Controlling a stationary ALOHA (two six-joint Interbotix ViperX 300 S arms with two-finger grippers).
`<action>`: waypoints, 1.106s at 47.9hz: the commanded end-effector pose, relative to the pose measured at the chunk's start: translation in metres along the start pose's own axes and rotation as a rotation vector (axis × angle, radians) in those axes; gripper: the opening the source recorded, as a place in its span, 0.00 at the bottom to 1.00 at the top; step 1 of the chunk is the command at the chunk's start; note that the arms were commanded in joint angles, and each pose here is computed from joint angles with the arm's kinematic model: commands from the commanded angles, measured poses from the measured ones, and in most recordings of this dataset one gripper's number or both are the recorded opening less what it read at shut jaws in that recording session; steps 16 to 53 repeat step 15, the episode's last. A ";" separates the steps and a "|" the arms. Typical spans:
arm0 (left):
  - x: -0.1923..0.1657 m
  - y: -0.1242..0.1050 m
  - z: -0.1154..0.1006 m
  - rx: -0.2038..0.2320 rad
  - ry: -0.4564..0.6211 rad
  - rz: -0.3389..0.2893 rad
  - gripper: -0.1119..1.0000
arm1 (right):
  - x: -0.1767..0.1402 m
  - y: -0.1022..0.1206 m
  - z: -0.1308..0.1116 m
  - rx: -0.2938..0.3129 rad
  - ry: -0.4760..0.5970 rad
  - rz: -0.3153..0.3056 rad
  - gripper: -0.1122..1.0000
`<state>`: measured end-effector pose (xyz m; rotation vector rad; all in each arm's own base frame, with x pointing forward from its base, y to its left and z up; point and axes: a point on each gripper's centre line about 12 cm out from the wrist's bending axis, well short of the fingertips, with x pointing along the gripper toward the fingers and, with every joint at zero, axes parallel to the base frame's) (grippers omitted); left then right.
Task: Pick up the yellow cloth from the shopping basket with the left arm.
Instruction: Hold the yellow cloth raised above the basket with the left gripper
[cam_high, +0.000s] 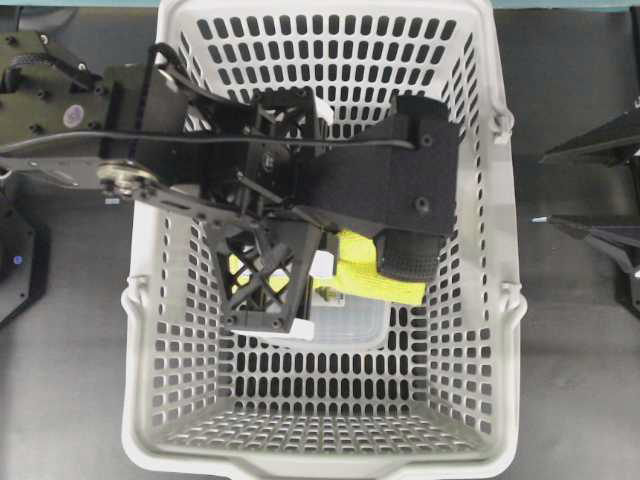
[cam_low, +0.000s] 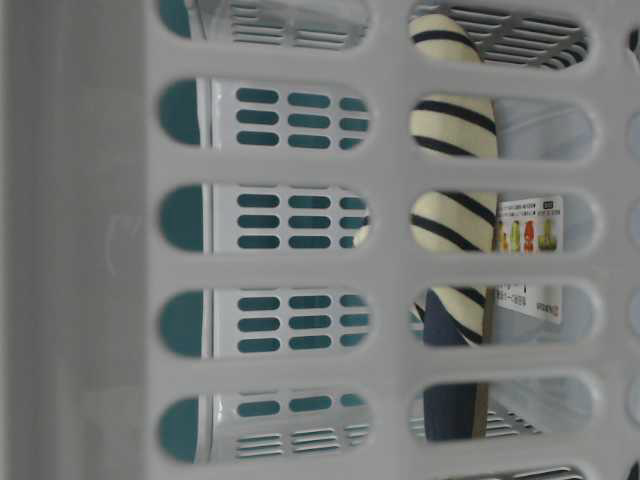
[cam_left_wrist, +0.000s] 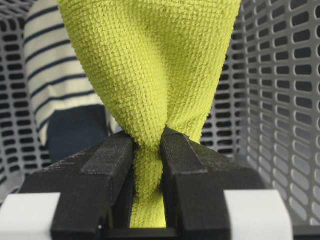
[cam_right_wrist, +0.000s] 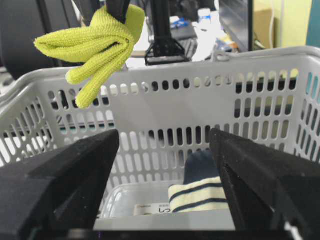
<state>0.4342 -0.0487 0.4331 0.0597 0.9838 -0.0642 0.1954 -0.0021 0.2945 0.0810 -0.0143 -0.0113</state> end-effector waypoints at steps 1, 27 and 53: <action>-0.014 0.002 0.004 -0.005 -0.040 0.004 0.21 | 0.001 0.001 0.004 0.000 -0.014 0.002 0.73; -0.013 0.003 0.004 -0.006 -0.038 0.006 0.21 | 0.001 0.001 0.004 0.000 -0.012 0.003 0.73; -0.013 0.003 0.004 -0.006 -0.038 0.006 0.21 | 0.001 0.001 0.004 0.000 -0.012 0.003 0.73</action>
